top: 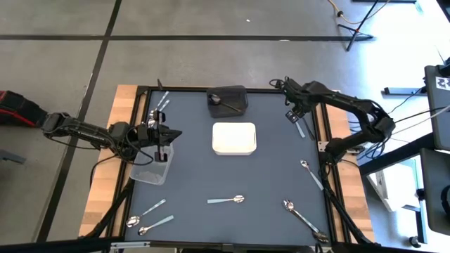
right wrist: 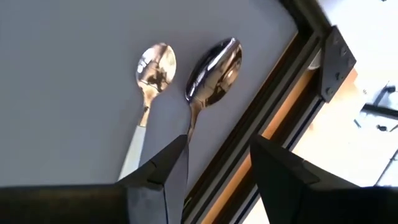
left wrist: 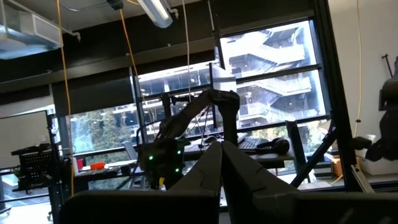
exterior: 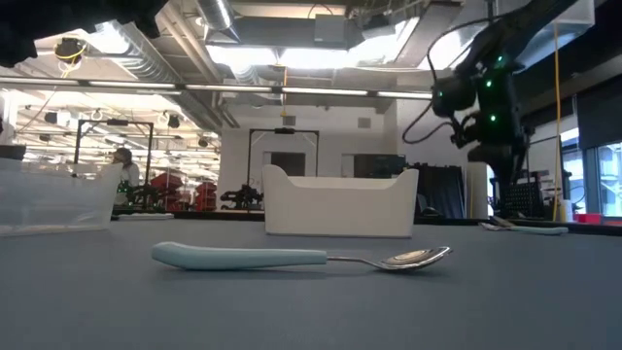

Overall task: Sort silverware by color (type)
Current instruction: Put the black spoon into the black bin

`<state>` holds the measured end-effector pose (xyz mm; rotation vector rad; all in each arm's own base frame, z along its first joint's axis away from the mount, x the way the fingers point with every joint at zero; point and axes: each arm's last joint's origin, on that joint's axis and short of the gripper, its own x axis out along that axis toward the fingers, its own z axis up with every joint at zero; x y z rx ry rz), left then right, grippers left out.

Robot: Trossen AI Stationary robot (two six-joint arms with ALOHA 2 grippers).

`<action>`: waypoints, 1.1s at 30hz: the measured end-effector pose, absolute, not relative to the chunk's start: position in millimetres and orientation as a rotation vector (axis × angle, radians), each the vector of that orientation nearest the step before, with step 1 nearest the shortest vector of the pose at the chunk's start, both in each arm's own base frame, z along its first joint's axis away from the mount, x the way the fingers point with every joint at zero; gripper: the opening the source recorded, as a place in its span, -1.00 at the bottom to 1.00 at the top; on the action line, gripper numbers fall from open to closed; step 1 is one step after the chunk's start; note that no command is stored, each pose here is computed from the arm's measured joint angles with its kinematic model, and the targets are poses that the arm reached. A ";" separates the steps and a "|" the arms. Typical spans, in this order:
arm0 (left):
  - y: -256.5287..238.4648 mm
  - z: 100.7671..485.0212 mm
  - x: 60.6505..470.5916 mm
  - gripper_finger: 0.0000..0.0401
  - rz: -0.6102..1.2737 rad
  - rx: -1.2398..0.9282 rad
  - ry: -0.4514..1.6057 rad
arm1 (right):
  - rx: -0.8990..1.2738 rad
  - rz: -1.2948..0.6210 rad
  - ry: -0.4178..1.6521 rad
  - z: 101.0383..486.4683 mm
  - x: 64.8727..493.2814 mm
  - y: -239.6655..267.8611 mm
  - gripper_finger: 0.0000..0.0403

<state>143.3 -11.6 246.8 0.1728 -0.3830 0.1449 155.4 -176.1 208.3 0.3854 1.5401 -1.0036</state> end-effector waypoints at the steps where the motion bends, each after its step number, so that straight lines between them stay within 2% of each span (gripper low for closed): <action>1: -11.6 246.8 143.3 -0.99 0.145 0.173 -0.383 | 0.395 -1.004 1.555 205.0 155.2 -178.4 -0.19; 13: -11.6 246.8 143.3 -0.99 0.144 0.170 -0.383 | 0.503 -1.003 1.688 172.9 149.2 -199.4 -0.19; 33: -11.6 246.6 143.4 -0.99 0.144 0.170 -0.381 | 0.550 -0.937 1.788 135.9 156.4 -209.3 -0.19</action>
